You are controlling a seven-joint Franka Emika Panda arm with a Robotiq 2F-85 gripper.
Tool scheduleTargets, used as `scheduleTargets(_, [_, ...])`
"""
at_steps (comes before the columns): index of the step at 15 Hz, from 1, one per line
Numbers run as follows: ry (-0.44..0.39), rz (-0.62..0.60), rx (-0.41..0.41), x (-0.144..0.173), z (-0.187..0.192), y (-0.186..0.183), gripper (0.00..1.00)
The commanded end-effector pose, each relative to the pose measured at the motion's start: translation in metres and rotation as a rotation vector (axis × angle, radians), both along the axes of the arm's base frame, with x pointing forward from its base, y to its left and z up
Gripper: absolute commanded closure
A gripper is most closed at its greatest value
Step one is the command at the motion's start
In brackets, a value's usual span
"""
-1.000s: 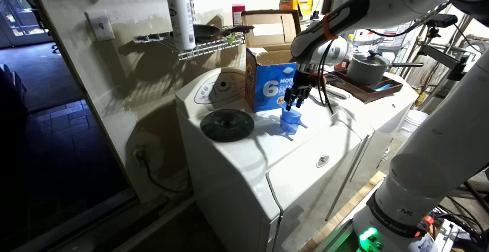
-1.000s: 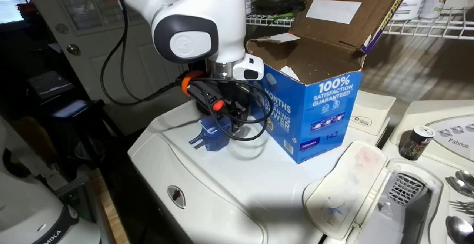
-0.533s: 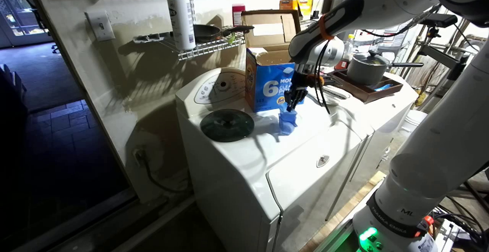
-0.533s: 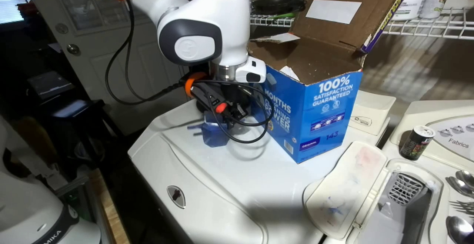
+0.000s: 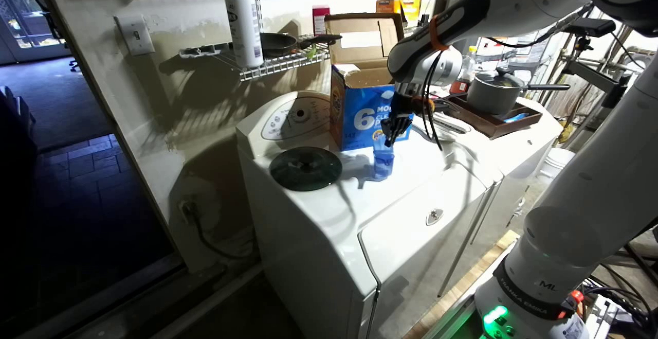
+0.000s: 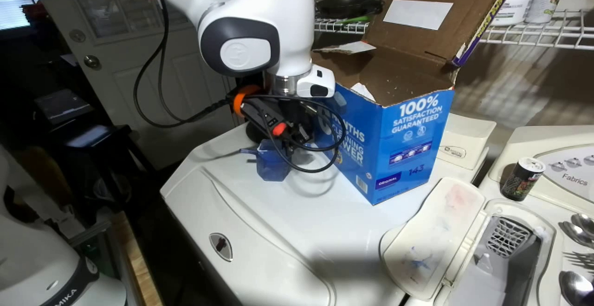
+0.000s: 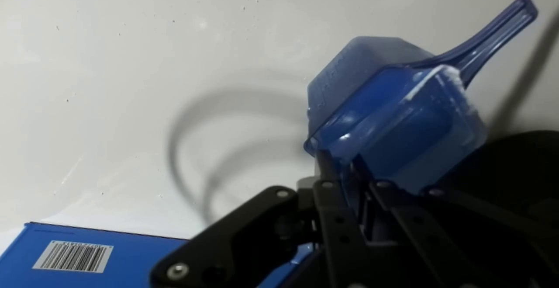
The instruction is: Unstack the scoops, then turn the right scoop to the right and stack the scoops together
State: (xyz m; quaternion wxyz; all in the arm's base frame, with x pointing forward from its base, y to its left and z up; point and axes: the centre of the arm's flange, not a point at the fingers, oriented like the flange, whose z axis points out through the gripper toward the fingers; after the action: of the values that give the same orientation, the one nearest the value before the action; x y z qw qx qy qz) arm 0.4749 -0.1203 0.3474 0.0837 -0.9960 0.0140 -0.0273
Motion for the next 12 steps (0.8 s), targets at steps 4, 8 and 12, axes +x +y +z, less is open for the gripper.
scheduleTargets(4, [-0.012, 0.001, 0.050, -0.001, 0.013, 0.008, 0.97])
scheduleTargets(8, [-0.045, -0.028, 0.100, -0.003, 0.020, 0.010, 0.97])
scheduleTargets(12, [-0.062, -0.021, 0.100, -0.005, 0.031, 0.010, 0.97])
